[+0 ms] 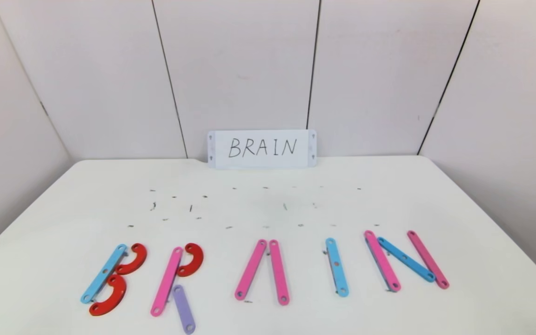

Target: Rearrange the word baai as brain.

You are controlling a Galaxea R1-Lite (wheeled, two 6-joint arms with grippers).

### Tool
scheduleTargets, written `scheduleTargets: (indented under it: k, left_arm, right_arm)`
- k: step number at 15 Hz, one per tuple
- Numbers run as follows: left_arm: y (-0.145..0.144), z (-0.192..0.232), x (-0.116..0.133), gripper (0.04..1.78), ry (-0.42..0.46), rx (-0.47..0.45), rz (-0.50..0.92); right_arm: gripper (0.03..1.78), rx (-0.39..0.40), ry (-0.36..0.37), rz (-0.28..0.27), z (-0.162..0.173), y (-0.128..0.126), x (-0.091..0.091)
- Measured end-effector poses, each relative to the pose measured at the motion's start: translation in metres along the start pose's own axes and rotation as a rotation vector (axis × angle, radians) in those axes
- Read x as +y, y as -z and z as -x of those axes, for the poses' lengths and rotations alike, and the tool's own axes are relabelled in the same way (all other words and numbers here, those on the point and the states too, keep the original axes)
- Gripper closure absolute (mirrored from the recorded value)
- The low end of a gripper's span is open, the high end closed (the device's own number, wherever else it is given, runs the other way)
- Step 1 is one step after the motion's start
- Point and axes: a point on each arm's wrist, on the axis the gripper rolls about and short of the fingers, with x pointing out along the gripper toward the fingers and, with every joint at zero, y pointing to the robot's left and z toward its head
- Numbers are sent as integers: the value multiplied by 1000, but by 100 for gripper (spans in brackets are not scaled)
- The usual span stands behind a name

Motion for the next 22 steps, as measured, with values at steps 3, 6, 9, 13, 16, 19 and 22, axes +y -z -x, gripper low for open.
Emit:
scheduleTargets:
  k: [3, 6, 9, 13, 16, 19, 22]
  left_arm:
    - [14, 22, -2, 9, -88, -34, 12]
    - [32, 38, -7, 9, -161, -69, -9]
    - [58, 48, -7, 9, -167, -109, -65]
    - [94, 38, -3, 9, -136, -186, -80]
    - [123, 10, 1, 9, -137, -219, -79]
    - [155, -18, 6, 9, -160, -179, -79]
    - [176, -35, 9, 9, -184, -151, -114]
  right_arm:
    - [7, -69, 40, 4, 20, 14, 0]
    - [7, -124, 45, 32, 35, 33, -1]
    - [7, -139, 39, 152, 38, 65, -3]
    - [7, -163, 46, 217, 25, 94, -6]
    - [7, -148, 41, 212, 12, 117, -8]
    - [7, -93, 26, 197, 2, 139, -10]
    - [7, -25, 21, 143, 0, 150, -11]
